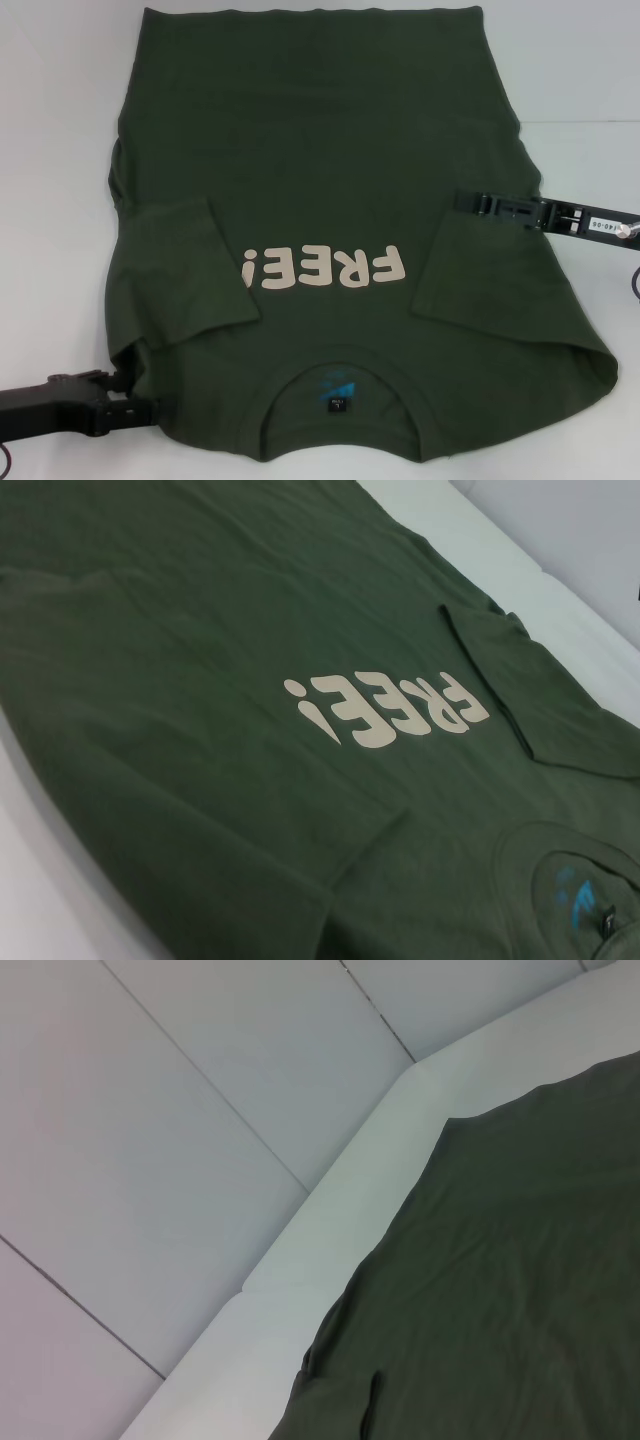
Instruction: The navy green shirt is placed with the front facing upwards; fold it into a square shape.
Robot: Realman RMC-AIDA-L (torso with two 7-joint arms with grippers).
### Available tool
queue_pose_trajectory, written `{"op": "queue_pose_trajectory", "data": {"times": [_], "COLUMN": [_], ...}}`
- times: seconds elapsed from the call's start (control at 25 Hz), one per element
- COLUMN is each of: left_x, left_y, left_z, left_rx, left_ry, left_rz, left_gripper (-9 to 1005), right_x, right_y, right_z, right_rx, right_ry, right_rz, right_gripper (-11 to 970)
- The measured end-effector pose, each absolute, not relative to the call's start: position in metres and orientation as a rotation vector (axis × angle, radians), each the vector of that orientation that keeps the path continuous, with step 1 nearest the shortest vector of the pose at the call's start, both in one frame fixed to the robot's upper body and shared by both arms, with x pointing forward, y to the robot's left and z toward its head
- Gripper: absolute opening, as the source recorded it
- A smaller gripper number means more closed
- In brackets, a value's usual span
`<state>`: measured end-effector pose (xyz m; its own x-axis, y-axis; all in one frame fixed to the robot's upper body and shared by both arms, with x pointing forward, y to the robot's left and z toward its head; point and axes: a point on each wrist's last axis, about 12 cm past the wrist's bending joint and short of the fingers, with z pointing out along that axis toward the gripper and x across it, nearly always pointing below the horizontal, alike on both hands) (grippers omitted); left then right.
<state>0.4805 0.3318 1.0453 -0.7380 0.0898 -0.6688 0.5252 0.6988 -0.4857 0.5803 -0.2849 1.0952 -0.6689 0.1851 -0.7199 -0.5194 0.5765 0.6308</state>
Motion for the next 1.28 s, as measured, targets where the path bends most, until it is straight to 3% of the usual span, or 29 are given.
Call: {"op": "queue_pose_trajectory", "data": {"times": [0.48, 0.56, 1.04, 1.28], "left_x": [0.4862, 0.4865, 0.4866, 0.487], "left_y": [0.3323, 0.3324, 0.3317, 0.3312], "left_z": [1.0468, 1.0468, 1.0466, 1.0473], "left_rx": [0.433, 0.431, 0.436, 0.439], "left_ry": [2.297, 2.298, 2.319, 2.321], "left_rz": [-0.9, -0.898, -0.897, -0.902], "left_gripper": [878, 670, 217, 130], "right_x": [0.5796, 0.5796, 0.5787, 0.5784], "right_y": [-0.2862, -0.2861, -0.2868, -0.2876], "right_z": [1.0948, 1.0948, 1.0951, 1.095], "right_rx": [-0.259, -0.259, -0.262, -0.261], "right_ry": [2.019, 2.019, 2.017, 2.018], "right_rz": [1.136, 1.137, 1.143, 1.141], "right_gripper": [916, 916, 917, 917]}}
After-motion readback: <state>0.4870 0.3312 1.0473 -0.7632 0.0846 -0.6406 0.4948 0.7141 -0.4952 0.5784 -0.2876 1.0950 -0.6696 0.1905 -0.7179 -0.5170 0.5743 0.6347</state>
